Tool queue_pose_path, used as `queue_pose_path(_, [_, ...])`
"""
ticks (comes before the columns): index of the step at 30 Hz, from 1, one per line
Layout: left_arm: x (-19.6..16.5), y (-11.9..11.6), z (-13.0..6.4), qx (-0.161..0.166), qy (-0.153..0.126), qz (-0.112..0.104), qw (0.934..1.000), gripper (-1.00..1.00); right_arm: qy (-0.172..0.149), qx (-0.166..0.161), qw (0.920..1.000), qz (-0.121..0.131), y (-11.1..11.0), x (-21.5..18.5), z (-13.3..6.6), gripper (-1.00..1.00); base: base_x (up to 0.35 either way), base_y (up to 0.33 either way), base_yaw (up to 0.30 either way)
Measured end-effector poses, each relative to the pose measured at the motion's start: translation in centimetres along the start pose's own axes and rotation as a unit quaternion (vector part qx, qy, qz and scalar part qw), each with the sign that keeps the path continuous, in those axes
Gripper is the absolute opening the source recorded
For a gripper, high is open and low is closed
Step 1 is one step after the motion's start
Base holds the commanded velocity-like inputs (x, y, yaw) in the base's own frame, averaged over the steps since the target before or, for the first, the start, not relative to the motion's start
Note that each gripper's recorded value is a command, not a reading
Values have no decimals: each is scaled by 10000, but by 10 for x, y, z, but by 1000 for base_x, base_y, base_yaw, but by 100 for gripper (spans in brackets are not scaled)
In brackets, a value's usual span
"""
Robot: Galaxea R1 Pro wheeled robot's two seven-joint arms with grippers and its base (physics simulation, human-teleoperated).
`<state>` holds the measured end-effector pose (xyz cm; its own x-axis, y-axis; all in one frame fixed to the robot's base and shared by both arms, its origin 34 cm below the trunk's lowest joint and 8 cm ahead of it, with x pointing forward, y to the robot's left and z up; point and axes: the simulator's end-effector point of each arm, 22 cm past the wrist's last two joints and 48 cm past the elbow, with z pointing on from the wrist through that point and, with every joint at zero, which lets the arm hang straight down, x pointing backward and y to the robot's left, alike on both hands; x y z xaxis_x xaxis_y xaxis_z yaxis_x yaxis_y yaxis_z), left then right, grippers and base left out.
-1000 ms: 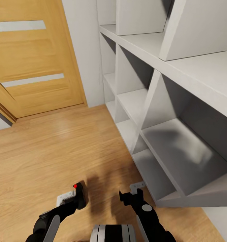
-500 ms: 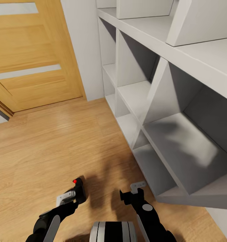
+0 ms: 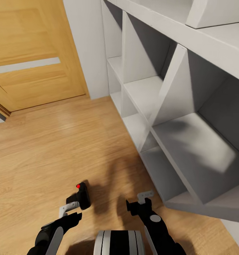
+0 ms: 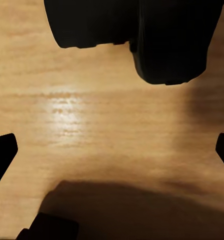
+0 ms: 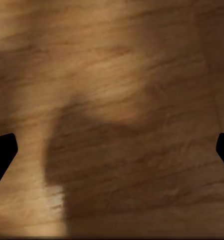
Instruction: Attach the digital camera to the camera tripod in the bedroom.
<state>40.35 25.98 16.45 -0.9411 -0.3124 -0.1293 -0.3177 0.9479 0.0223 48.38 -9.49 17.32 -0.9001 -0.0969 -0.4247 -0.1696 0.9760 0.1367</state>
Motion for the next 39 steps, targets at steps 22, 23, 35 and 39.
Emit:
queue_pose_path(22, [23,7,20,-109,298,14,9995,100,118,32,9999,99,-7,-7,4,100,0,0,0])
queue_pose_path(23, [23,7,20,-109,297,13,9995,100,118,31,9999,98,-7,-7,4,100,0,0,0])
queue_pose_path(35, [23,7,20,-113,283,9,9995,100,120,24,9999,103,-7,-7,4,100,0,0,0])
queue_pose_path(39, [23,7,20,-113,285,9,9995,100,121,26,9999,110,-7,-7,4,100,0,0,0])
